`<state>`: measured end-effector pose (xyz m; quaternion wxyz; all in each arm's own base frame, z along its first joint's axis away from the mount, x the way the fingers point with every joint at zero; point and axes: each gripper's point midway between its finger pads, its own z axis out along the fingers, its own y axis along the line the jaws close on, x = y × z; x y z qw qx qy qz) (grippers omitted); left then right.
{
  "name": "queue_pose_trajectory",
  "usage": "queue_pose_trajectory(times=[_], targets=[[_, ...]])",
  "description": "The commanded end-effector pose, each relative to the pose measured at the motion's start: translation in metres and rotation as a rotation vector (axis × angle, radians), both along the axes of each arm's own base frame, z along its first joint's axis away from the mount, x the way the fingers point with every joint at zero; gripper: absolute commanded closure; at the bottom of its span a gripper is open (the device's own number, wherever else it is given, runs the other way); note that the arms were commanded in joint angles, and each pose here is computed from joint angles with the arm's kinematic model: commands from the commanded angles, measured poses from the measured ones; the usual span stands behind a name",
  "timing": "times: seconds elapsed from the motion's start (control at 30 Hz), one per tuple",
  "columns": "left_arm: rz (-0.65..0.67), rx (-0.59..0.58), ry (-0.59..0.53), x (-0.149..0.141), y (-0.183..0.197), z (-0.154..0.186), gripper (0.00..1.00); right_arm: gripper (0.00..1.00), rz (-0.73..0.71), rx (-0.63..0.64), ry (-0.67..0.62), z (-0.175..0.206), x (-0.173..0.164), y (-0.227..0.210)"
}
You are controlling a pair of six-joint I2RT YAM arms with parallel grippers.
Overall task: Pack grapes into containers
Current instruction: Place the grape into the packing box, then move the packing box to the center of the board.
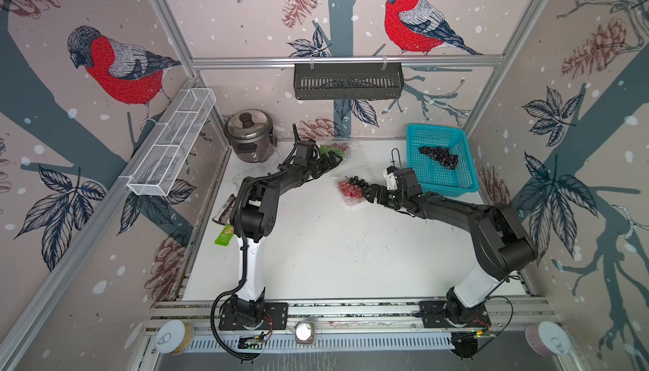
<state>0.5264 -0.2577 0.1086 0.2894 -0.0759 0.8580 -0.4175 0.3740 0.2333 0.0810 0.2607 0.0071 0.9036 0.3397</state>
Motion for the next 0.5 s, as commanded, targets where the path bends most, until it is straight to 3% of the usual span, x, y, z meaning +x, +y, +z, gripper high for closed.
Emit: queue_pose_trajectory(times=[0.0, 0.47], targets=[[-0.042, -0.048, -0.053, 0.002, -0.012, 0.012, 0.03, 0.0, 0.001, 0.056, -0.022, 0.007, 0.006, 0.005], [-0.15, -0.124, -0.168, -0.009, -0.04, 0.044, 0.03, 0.0, 0.011, 0.079, 0.006, -0.005, 0.017, 0.009]])
